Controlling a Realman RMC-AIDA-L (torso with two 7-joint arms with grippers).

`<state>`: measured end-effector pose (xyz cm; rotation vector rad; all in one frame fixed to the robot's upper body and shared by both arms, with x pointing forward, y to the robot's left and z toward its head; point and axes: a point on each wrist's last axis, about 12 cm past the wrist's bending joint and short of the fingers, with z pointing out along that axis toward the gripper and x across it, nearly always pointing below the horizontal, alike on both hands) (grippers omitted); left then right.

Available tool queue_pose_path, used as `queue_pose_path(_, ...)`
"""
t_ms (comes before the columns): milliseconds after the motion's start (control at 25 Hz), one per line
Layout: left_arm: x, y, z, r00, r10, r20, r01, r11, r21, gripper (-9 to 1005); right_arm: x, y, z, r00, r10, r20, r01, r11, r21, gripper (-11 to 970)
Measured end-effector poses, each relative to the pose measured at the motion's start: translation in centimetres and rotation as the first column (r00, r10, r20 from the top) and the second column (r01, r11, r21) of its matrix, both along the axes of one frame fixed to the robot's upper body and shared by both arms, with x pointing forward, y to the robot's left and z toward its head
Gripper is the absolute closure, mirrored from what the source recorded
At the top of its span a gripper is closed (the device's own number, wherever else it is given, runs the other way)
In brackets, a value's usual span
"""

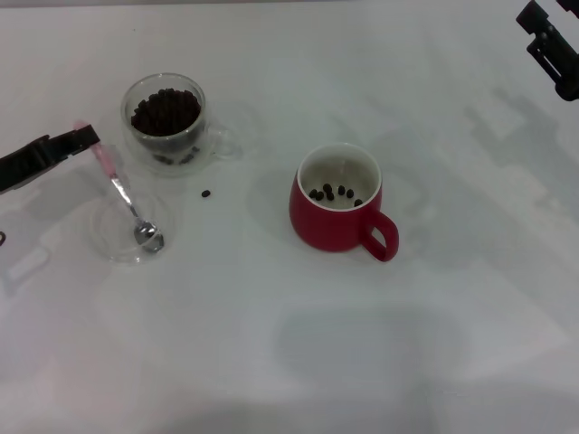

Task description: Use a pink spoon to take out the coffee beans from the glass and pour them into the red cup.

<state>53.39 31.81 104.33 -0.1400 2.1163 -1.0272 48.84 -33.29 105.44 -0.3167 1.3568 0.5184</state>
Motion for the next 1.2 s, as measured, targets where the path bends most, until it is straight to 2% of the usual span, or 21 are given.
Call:
queue_pose_path(440, 0.0, 0.4, 0.3, 1.0, -0.01, 0.03, 0.009, 1.0, 0.024, 668, 0.0, 0.1, -0.1, 1.0, 0.005, -0.003, -0.005, 1.0, -0.002, 370)
queue_pose_path(600, 0.1, 1.0, 0.7, 0.998, -0.014, 0.068, 0.01, 0.998, 0.056, 494, -0.1, 0.0, -0.1, 1.0, 0.003, -0.006, -0.003, 1.0, -0.002, 370)
queue_pose_path(640, 0.1, 1.3, 0.9, 0.996, -0.011, 0.088, 0.005, 0.997, 0.071, 451, -0.2, 0.0, -0.1, 1.0, 0.003, -0.007, -0.003, 1.0, -0.002, 370)
queue_pose_path(920, -1.0, 4.2, 2.8, 0.971, 0.024, 0.239, -0.068, 0.982, 0.178, 378, -0.2, -0.1, 0.0, 1.0, 0.005, 0.0, -0.005, 1.0, -0.001, 370)
queue_pose_path(1080, -1.7, 5.3, 3.9, 0.938, -0.003, 0.346, -0.092, 0.962, 0.256, 384, -0.2, -0.2, 0.0, 1.0, 0.003, 0.004, -0.003, 1.0, 0.0, 370)
queue_pose_path(1200, -2.4, 5.8, 4.3, 0.894, -0.025, 0.447, -0.12, 0.948, 0.295, 385, -0.2, -0.2, 0.1, 1.0, 0.001, 0.007, -0.001, 1.0, -0.001, 370)
